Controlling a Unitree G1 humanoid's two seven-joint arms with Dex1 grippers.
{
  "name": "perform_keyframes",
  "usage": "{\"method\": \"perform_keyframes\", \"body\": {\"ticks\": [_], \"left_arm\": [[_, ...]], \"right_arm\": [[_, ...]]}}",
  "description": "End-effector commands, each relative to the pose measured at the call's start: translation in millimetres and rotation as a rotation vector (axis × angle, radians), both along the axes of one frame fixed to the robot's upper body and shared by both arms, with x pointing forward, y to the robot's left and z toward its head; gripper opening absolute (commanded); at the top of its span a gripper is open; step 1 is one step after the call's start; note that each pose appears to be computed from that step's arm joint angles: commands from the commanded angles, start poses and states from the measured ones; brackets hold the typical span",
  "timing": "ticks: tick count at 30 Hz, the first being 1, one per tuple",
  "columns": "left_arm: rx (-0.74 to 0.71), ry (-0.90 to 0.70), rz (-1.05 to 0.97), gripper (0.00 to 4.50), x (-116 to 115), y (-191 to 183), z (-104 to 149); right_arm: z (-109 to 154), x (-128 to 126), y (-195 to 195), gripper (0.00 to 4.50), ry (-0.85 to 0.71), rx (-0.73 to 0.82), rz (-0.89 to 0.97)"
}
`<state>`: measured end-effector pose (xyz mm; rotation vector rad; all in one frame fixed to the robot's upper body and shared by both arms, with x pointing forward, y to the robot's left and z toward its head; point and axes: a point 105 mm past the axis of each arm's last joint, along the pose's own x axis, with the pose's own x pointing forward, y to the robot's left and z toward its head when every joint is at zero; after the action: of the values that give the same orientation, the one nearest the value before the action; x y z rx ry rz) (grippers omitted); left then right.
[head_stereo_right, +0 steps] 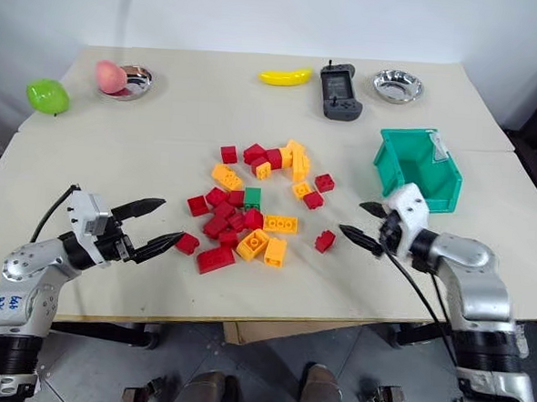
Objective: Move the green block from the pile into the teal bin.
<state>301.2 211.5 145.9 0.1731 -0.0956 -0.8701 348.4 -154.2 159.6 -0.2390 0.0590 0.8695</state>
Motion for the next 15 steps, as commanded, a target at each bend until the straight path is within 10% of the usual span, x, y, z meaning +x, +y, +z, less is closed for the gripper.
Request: {"method": "perform_keyframes", "body": {"ticks": [1,15], "left_arm": [[0.004,-0.041,-0.012,4.5,-1.6,-4.9,6.6],[-0.008,-0.071,-0.008,4.5,-4.9,-10.2,12.1]], "right_arm": [[17.8,2.2,56.8,4.46,0.015,0.065,0.097],[-5.7,58.3,151.2,4.46,0.167,-0.059,-0.043]]}}
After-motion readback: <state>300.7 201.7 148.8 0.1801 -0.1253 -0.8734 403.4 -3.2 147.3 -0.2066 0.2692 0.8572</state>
